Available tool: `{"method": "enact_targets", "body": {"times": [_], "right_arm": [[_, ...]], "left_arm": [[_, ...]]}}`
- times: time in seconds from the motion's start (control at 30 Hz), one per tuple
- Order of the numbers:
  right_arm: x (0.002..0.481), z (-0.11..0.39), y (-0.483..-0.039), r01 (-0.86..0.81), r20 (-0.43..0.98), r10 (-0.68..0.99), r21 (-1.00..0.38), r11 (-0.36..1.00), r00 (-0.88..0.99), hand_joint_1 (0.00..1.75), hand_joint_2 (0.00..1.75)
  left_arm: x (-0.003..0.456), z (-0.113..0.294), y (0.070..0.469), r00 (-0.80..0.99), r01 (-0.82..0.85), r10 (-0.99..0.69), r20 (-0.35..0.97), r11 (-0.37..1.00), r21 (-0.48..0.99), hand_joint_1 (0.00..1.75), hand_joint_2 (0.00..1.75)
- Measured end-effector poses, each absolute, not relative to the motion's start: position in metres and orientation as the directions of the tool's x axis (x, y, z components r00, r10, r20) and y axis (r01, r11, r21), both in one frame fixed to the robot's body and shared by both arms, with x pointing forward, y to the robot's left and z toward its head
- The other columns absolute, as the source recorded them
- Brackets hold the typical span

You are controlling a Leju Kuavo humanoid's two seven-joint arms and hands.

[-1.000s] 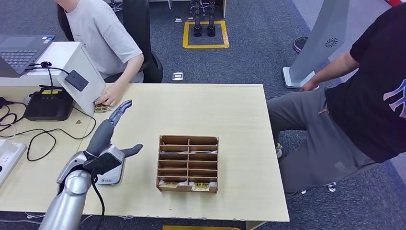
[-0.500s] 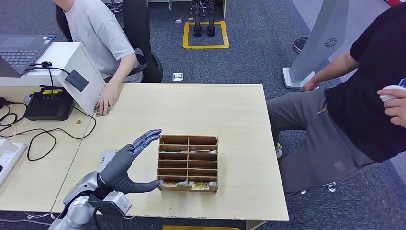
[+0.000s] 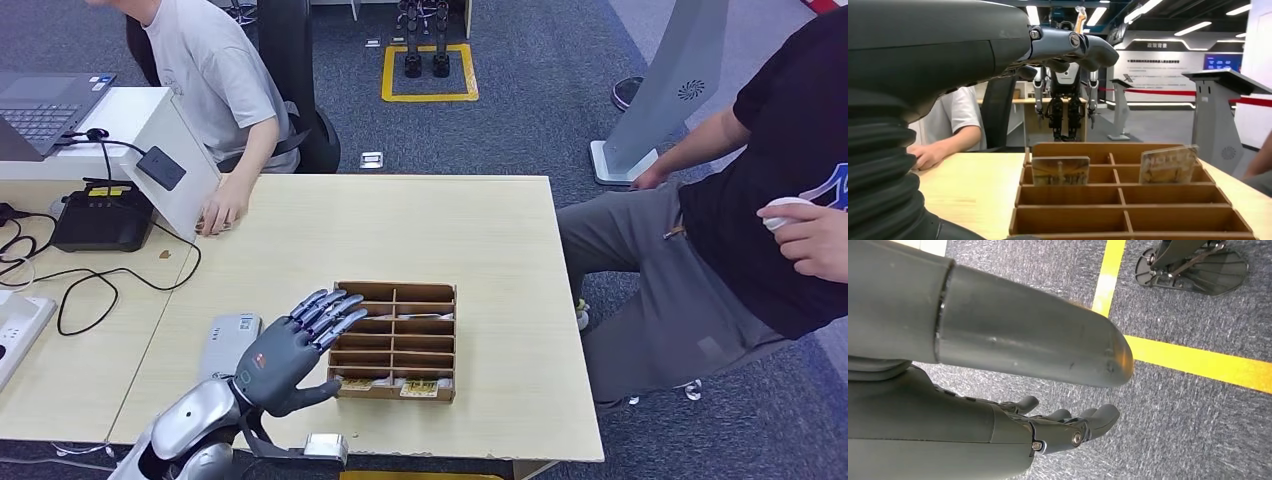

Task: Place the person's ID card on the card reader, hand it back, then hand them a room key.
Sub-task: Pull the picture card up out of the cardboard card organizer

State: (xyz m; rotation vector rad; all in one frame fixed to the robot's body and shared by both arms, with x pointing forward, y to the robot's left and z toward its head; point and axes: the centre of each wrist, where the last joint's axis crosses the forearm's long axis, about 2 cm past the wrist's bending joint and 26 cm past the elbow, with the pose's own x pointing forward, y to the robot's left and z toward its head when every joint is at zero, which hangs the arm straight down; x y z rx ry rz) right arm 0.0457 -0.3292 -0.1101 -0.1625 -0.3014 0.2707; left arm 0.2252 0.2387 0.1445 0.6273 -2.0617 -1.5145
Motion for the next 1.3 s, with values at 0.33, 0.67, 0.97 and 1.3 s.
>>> {"method": "enact_targets", "body": {"times": [0.33,0.67,0.97,1.3], "right_arm": [[0.046,-0.110,-0.329,-0.236,0.271,0.285,-0.199,0.951,0.920,0.00,0.00],[0.046,-0.110,-0.329,-0.235,0.269,0.283,-0.199,0.952,0.921,0.00,0.00],[0.046,-0.110,-0.329,-0.233,0.268,0.281,-0.199,0.952,0.922,0.00,0.00],[0.046,-0.110,-0.330,-0.232,0.268,0.281,-0.200,0.952,0.922,0.00,0.00]], "left_arm": [[0.220,0.133,0.231,-0.756,-0.077,-0.650,0.079,0.208,0.975,0.00,1.75],[0.220,0.122,0.235,-0.718,-0.092,-0.695,0.044,0.158,0.983,0.00,1.75],[0.221,0.121,0.244,-0.736,-0.039,-0.672,0.083,0.165,0.986,0.00,1.75],[0.220,0.119,0.252,-0.750,-0.020,-0.655,0.085,0.151,0.988,0.00,1.75]]}}
